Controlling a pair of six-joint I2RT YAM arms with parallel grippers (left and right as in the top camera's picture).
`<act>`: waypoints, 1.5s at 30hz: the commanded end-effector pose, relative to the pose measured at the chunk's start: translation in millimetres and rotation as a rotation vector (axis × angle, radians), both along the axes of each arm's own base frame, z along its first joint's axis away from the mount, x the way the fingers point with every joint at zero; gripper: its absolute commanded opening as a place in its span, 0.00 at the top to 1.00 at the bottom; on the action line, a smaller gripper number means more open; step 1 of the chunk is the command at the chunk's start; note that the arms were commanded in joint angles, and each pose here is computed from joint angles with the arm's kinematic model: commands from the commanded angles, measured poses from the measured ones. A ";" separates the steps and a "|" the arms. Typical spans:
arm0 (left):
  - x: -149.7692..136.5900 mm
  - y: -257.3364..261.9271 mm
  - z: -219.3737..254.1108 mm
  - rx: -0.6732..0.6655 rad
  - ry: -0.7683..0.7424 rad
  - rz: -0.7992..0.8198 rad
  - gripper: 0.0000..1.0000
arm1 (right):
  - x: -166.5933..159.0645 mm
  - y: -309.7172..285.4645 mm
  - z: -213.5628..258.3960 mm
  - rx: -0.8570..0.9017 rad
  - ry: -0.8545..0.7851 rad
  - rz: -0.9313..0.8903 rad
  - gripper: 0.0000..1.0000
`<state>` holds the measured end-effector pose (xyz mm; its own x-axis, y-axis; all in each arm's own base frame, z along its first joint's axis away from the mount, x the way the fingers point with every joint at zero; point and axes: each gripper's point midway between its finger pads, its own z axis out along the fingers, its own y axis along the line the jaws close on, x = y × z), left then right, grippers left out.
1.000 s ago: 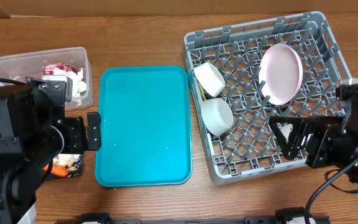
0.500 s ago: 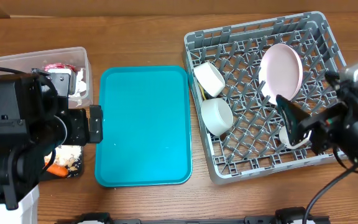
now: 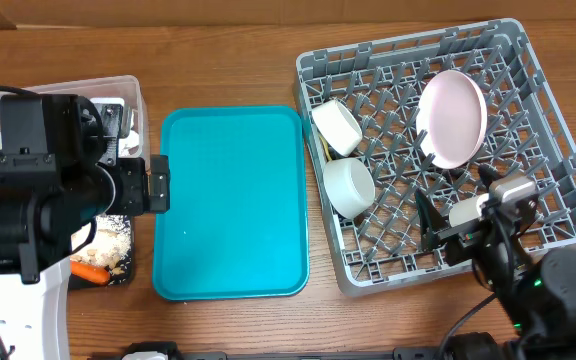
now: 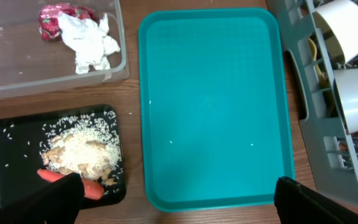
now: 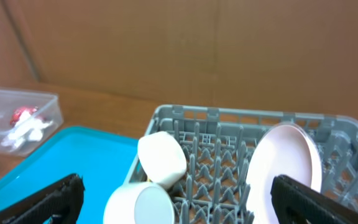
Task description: Sort waste into correct bins and load items into the dishwasher rack
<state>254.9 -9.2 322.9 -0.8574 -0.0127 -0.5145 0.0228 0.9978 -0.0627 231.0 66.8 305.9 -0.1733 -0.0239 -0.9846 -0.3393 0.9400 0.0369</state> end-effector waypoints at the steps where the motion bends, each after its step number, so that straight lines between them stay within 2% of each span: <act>1: 5.4 -2.9 -4.9 -0.014 0.022 0.004 0.00 | -0.4 -15.4 -31.8 0.098 0.003 -0.109 0.00; 8: 16.0 -2.9 -18.0 -0.014 0.076 0.004 0.00 | -0.2 -24.6 -96.7 0.188 0.003 -0.174 0.00; 12: 22.5 -2.8 -26.8 -0.015 0.110 0.005 0.00 | 3.0 -24.1 -117.2 0.235 -0.034 -0.174 0.00; 17: 29.0 -2.8 -36.2 -0.015 0.146 0.005 0.00 | 9.9 -23.3 -119.3 0.255 -0.128 -0.163 0.00; 20: 33.7 -2.8 -43.6 -0.015 0.174 0.005 0.00 | 11.5 -23.2 -135.3 0.247 -0.087 -0.168 0.00; 36: 47.3 -2.7 -67.7 -0.015 0.261 0.006 0.00 | 11.5 -23.1 -134.4 0.248 -0.091 -0.167 0.00; 39: 47.3 -2.7 -68.5 -0.015 0.264 0.006 0.00 | 11.5 -23.1 -134.5 0.248 -0.090 -0.167 0.00; 45: 34.3 -4.6 -44.0 -0.007 0.171 -0.002 0.00 | 11.5 -23.1 -134.5 0.248 -0.090 -0.167 0.00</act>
<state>300.7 -8.7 256.8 -0.9590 -0.0136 -0.2832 0.0063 0.9976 -0.0691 242.3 44.5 172.6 -0.0730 0.2331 -0.9697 -0.1978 0.9496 0.2431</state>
